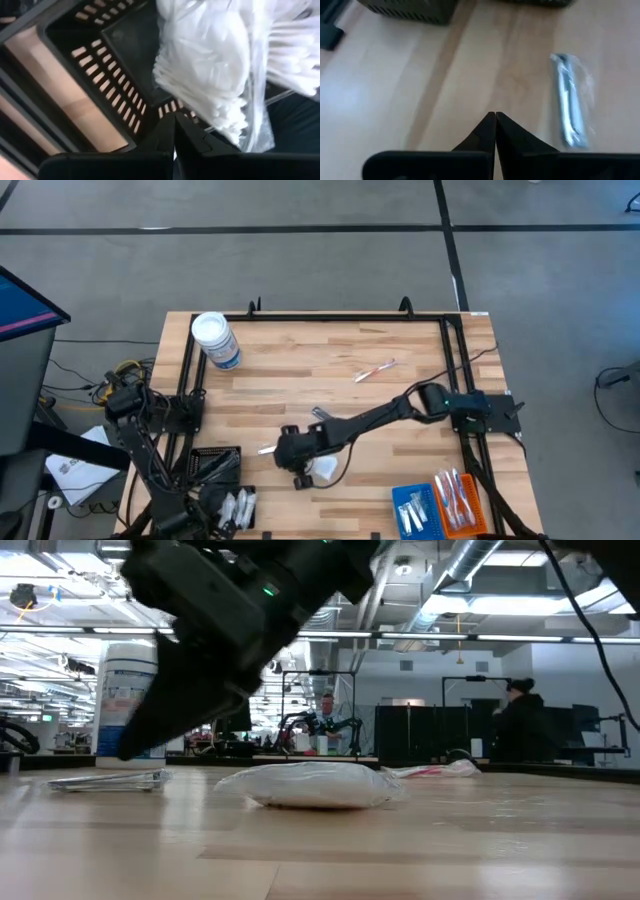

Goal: Pick & Place Travel size toiletries
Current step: Put the vanity pack into the bottom black bin

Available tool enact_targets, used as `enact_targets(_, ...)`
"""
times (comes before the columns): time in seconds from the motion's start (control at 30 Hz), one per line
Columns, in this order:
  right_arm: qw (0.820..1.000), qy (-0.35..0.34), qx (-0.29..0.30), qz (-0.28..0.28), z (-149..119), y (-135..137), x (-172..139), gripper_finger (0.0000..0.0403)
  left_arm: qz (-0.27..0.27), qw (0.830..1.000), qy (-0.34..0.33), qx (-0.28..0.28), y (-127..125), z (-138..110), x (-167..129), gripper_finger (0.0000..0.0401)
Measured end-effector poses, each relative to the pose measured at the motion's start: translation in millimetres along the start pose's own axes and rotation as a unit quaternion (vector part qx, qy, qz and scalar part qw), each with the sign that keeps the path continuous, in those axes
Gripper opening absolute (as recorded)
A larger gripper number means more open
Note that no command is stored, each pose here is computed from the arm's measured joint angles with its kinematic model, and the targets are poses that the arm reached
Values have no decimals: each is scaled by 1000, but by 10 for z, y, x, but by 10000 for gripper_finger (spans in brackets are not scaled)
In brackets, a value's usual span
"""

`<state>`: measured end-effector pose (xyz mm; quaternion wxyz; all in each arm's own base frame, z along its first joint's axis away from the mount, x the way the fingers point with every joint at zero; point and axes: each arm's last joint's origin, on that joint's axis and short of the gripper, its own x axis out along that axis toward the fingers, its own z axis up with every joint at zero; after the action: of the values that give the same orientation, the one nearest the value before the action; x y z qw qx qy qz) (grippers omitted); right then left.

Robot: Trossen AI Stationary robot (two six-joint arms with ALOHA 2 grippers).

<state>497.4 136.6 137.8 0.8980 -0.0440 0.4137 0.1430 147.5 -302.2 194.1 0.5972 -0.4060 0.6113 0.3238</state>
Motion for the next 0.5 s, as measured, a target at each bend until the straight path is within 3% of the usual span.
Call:
enact_targets(0.33, 999, -43, -9, 3, 267, 52, -8, 1, -13, 999, -21, 21, -52, 85, 11, 0)
enact_targets(0.5, 999, -43, -6, 3, 262, 50, -1, 1, -20, 999, -22, 29, -77, 168, 93, 0)
